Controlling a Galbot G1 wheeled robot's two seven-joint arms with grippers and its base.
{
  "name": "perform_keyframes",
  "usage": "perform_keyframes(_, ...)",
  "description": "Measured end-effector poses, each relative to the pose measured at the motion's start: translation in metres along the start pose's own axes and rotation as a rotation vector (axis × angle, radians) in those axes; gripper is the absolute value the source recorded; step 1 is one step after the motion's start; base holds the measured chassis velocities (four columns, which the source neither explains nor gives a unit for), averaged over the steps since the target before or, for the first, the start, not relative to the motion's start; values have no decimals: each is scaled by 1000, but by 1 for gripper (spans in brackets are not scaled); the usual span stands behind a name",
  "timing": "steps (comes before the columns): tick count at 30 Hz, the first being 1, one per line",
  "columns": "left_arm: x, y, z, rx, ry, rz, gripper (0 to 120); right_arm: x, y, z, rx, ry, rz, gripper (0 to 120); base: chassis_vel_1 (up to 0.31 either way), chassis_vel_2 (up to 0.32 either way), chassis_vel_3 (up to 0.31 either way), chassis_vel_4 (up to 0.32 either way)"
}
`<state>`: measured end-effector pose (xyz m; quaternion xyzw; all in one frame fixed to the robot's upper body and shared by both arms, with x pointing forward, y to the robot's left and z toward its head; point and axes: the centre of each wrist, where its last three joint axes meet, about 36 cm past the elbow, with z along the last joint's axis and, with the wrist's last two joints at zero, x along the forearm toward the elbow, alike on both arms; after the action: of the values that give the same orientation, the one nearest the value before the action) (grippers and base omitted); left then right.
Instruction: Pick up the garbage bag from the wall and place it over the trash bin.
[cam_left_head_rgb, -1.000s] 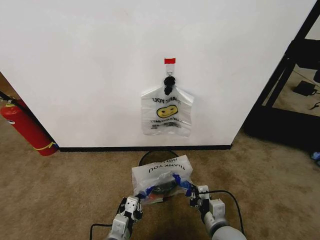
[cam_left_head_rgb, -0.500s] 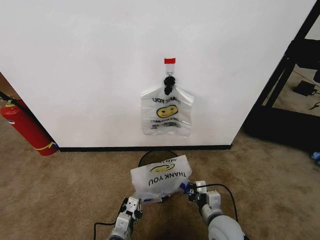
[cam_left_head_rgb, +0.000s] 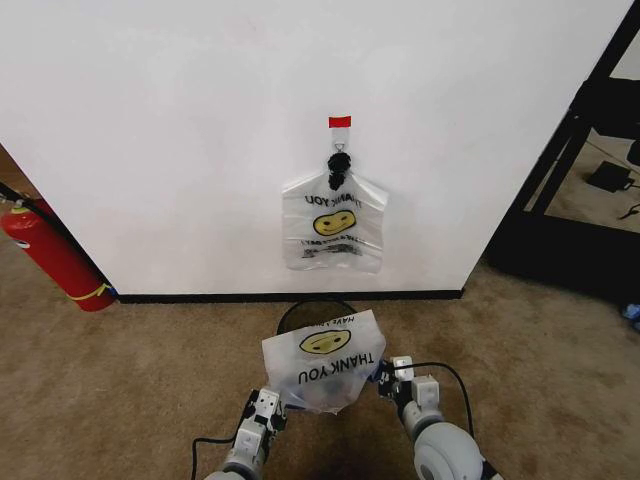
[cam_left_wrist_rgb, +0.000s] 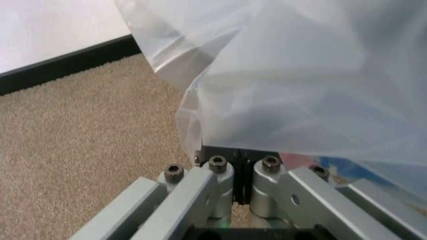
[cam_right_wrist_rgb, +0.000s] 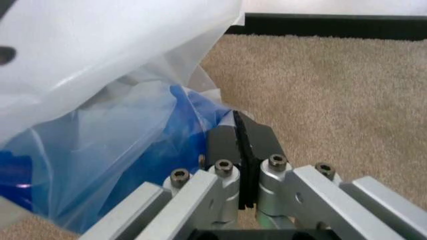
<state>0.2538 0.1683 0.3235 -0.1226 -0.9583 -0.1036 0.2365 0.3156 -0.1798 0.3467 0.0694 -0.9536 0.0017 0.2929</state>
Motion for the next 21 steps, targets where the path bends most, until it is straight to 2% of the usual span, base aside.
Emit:
perform_keyframes(3,7,0,-4,-1,-11,10,1,3,1,-1,2,-7,-5,0,0,0,0,0)
perform_keyframes(5,14,1,-7,-13,-24,16,11,7,0,-2,10,-14,-5,0,0,0,0,0)
perform_keyframes(8,20,1,-10,-21,-38,19,18,11,0,-3,17,-24,-3,0,0,0,0,0)
perform_keyframes(11,28,1,-16,-27,-46,28,32,18,-1,-5,32,-36,0,0,0,0,0,0)
perform_keyframes(13,35,0,-18,-34,-51,37,40,22,-2,-5,47,-45,6,8,0,0,0,0)
perform_keyframes(14,35,0,-18,-34,-51,37,40,22,-2,-5,47,-45,6,8,0,0,0,0)
perform_keyframes(20,57,5,-32,-83,-100,69,67,40,-4,-12,59,-72,5,33,0,0,0,0)
perform_keyframes(21,57,5,-32,-83,-100,69,67,40,-4,-12,59,-72,5,33,0,0,0,0)
